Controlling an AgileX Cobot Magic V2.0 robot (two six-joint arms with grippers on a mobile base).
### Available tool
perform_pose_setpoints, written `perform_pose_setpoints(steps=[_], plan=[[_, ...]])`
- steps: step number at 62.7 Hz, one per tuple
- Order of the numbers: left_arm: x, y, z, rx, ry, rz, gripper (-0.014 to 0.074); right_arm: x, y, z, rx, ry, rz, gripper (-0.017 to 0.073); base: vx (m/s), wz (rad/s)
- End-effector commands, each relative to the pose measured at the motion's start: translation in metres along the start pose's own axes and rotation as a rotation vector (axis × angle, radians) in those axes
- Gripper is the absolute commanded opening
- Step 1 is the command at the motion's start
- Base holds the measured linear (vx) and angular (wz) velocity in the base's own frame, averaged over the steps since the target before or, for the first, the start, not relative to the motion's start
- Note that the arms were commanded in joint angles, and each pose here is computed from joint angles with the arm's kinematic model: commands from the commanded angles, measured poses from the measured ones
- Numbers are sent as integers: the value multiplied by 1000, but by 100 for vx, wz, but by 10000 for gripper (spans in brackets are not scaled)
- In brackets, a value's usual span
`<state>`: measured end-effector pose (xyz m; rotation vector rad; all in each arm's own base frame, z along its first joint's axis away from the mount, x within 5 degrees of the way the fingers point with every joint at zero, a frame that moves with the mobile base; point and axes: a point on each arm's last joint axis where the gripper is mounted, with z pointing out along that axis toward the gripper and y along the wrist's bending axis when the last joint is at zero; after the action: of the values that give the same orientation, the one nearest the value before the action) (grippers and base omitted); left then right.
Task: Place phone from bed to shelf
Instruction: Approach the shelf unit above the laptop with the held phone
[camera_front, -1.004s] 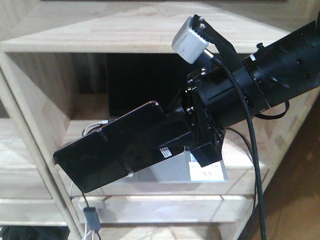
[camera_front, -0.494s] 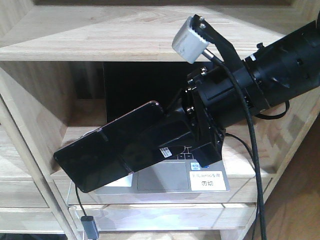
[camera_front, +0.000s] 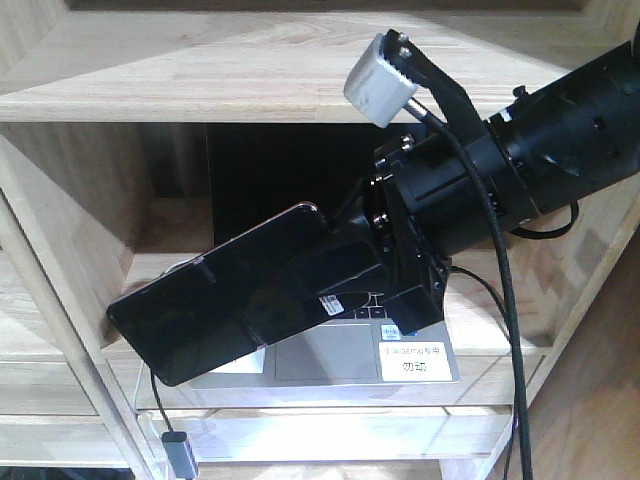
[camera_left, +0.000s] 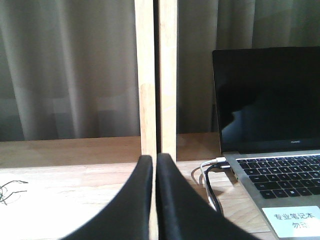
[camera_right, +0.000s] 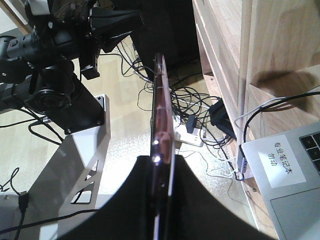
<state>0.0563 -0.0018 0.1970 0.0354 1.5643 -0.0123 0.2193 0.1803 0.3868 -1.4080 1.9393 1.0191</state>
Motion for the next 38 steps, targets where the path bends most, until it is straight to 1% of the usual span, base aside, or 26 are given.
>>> perform_pose_setpoints(steps=[1, 38], plan=[[-16, 0, -2, 3, -105, -20, 1, -12, 19, -13, -54, -77, -22, -2, 0, 0], [-16, 0, -2, 3, -105, -20, 1, -13, 19, -13, -47, -81, -22, -2, 0, 0]])
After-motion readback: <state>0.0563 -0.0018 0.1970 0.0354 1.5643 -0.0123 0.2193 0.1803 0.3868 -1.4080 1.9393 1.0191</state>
